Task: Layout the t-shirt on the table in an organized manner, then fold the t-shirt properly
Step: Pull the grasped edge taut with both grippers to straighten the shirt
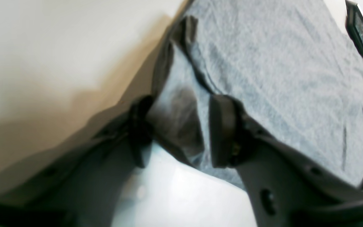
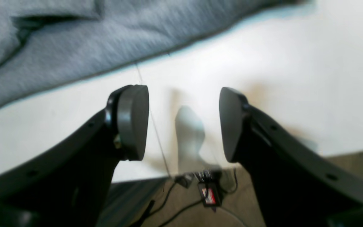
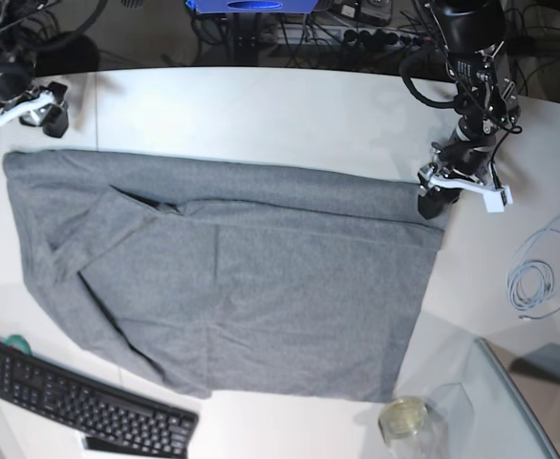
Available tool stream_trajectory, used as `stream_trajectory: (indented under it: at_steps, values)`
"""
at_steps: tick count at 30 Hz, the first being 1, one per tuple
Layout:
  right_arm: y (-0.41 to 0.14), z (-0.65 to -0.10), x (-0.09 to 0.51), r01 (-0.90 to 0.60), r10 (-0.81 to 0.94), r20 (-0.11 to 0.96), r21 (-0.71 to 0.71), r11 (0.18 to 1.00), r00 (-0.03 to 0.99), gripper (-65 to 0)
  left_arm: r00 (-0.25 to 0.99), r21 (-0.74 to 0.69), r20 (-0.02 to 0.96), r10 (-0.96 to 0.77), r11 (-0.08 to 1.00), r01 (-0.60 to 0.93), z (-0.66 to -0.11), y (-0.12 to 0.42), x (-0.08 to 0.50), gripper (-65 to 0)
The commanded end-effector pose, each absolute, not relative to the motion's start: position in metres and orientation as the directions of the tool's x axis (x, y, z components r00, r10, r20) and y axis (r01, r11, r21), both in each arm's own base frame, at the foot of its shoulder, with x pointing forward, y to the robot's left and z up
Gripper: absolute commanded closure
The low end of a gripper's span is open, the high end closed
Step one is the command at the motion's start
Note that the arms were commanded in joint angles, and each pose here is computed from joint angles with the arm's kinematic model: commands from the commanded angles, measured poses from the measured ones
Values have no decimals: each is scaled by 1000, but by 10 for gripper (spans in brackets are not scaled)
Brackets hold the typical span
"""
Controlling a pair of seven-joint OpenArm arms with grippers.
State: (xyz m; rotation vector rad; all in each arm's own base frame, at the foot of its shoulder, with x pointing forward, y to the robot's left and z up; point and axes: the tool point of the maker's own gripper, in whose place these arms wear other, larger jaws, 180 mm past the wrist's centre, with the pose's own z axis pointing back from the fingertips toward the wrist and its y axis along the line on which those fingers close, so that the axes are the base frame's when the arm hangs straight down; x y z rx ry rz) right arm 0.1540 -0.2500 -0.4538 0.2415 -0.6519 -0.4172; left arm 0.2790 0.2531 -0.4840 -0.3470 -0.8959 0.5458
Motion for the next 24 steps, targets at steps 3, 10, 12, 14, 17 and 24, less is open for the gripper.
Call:
stream_trajectory:
  at_steps: [3, 10, 12, 14, 17, 24]
  values:
    - [-256, -445, 159, 286, -441, 571, 343, 895, 693, -329, 537, -480, 624, 567, 821, -308, -489, 255, 274, -252]
    - [-256, -438, 162, 289, -489, 567, 409, 865, 662, -383, 538, -478, 629, 562, 825, -302, -487, 255, 276, -114]
    - [-269, -435, 159, 334, -552, 557, 449, 829, 620, -471, 538, -478, 628, 562, 825, -303, -487, 255, 275, 0]
    - [-275, -441, 156, 377, -612, 518, 492, 784, 598, -530, 538, -478, 628, 563, 824, -304, -487, 255, 275, 0]
    - [-282, -453, 162, 419, -677, 479, 541, 729, 559, -509, 540, -475, 630, 559, 826, -302, -487, 256, 275, 0]
    - [-283, -474, 188, 427, -742, 398, 630, 648, 539, -480, 540, -465, 635, 552, 832, -303, -486, 261, 274, 0]
